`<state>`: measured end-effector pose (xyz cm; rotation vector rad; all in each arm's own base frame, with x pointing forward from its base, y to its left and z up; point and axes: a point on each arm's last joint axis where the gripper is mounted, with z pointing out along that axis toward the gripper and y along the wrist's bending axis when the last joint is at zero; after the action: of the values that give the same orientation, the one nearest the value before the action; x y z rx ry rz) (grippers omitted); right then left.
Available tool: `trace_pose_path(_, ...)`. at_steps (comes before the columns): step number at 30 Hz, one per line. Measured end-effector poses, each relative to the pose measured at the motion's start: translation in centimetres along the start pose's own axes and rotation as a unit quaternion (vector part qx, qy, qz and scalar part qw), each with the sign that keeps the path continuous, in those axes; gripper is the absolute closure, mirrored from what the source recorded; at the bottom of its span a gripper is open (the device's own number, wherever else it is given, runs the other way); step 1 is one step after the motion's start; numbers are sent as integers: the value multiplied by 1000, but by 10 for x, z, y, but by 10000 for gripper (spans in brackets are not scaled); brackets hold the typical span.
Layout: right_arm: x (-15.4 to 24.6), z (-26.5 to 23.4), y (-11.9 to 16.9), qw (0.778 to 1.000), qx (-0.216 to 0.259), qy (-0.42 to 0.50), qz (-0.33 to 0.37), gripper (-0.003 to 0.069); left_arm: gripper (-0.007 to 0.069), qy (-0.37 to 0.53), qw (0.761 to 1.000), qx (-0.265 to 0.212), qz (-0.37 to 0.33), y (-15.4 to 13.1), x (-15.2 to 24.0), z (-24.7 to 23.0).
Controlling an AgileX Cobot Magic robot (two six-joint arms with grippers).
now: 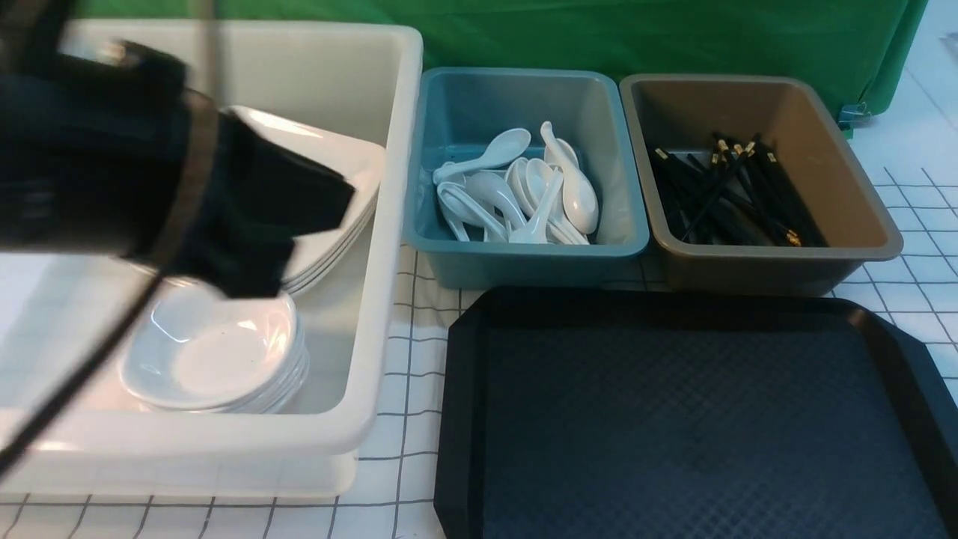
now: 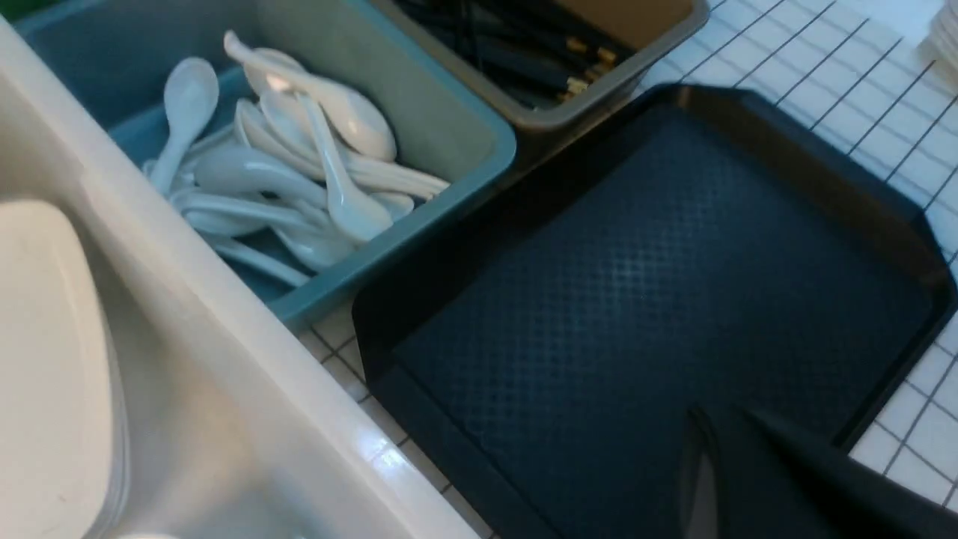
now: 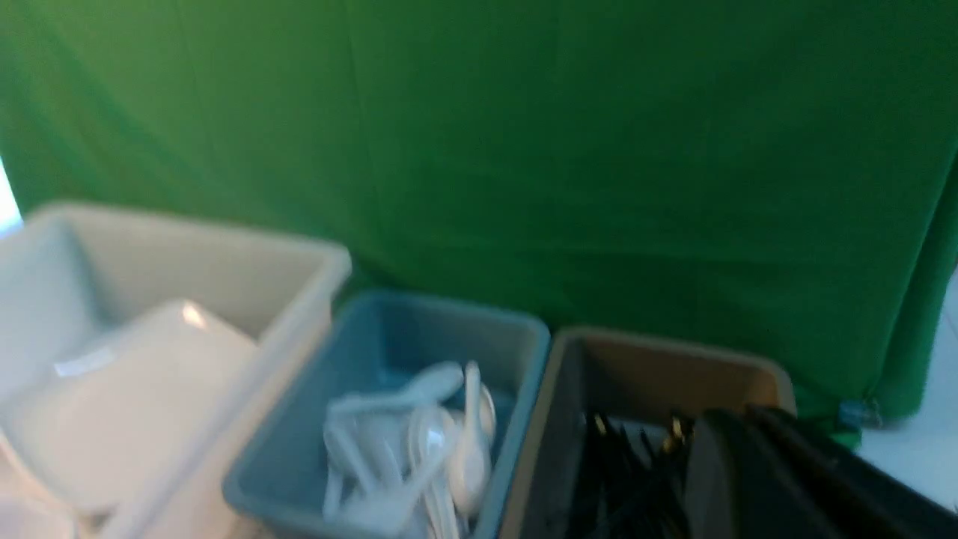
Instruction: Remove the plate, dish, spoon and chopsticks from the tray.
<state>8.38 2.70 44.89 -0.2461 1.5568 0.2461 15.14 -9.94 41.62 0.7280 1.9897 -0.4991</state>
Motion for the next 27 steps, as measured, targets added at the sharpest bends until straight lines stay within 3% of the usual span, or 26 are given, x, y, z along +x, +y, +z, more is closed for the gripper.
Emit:
trace_pose_path(6, 54, -47, 0, 990, -16, -138, 18, 656, 627, -76, 997, -17, 4, -14, 29, -45)
trace_pose_path(9, 77, -66, 1, 978, -23, -204, 22, 653, 627, -99, 995, -31, -2, -19, 64, -58)
trace_pose_path(16, 82, -82, 0, 968, -26, -249, 22, 637, 627, -114, 992, -36, -49, -22, 120, -55)
trace_pose_path(27, 82, -82, 0, 968, -25, -250, 21, 604, 627, -111, 991, -35, -71, -21, 136, -48)
